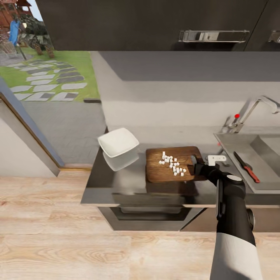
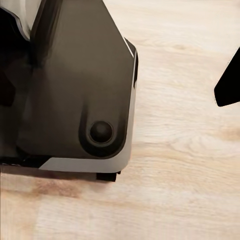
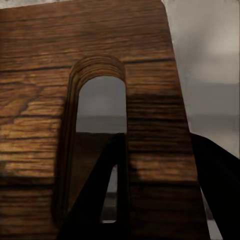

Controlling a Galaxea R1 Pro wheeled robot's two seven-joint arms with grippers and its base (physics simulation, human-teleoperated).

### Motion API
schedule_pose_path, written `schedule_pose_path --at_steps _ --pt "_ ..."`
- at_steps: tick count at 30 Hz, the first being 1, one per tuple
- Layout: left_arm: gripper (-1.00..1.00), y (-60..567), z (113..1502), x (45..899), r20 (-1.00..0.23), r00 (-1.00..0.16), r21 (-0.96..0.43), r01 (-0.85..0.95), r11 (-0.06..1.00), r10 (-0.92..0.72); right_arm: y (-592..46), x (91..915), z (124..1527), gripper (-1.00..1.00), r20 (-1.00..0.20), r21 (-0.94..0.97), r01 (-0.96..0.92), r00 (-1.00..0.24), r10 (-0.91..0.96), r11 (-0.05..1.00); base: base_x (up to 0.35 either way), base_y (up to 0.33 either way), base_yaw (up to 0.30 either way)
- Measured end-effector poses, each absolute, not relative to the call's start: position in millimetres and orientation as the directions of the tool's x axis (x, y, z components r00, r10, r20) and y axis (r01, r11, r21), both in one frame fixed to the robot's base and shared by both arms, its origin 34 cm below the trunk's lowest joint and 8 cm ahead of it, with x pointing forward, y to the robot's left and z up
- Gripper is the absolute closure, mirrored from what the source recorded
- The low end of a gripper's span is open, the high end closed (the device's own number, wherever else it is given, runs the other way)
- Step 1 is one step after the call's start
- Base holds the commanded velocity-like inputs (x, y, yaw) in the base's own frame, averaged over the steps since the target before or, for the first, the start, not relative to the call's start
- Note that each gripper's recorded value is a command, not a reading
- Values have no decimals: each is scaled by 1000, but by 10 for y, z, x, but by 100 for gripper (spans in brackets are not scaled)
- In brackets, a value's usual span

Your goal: In the kitchen, take the Vidalia onion out of the sink, dice it on the chopping board with the paring knife, put the diced onion into the bowl on the countertop, then place both the paring knife and the chopping board into the sink.

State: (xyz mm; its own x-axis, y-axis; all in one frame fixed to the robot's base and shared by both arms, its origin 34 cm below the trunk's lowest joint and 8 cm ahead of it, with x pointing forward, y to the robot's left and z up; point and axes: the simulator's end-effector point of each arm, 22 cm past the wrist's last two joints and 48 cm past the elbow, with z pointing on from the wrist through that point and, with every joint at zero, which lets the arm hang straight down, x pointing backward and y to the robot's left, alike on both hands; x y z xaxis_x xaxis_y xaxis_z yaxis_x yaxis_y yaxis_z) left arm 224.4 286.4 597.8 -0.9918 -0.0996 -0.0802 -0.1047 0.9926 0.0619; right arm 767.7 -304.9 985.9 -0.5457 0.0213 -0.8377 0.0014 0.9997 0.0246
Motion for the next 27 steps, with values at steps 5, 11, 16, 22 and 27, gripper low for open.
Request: schedule_pose_path --at_steps 5,11,16,22,27 --pt "-100 2864 5987 2273 -87 -991 61 -105 993 -100 -3050 7678 9910 100 -842 24 1 -539 21 1000 108 269 0" --pt "-100 2864 5998 2307 -96 -990 60 -106 993 -100 -3051 7679 9971 100 -847 23 1 -532 21 1000 119 224 0" --pt "-100 2863 6008 2345 -105 -989 59 -106 993 -100 -3046 7681 10025 100 -851 27 1 -524 23 1000 22 28 0" --pt "-100 2862 6020 2387 -116 -988 58 -107 993 -100 -3046 7681 10087 100 -856 27 0 -516 23 1000 1 1 0" --pt "-100 2860 6031 2417 -123 -987 57 -107 993 -100 -3046 7679 10140 100 -860 26 0 -509 23 1000 41 18 0"
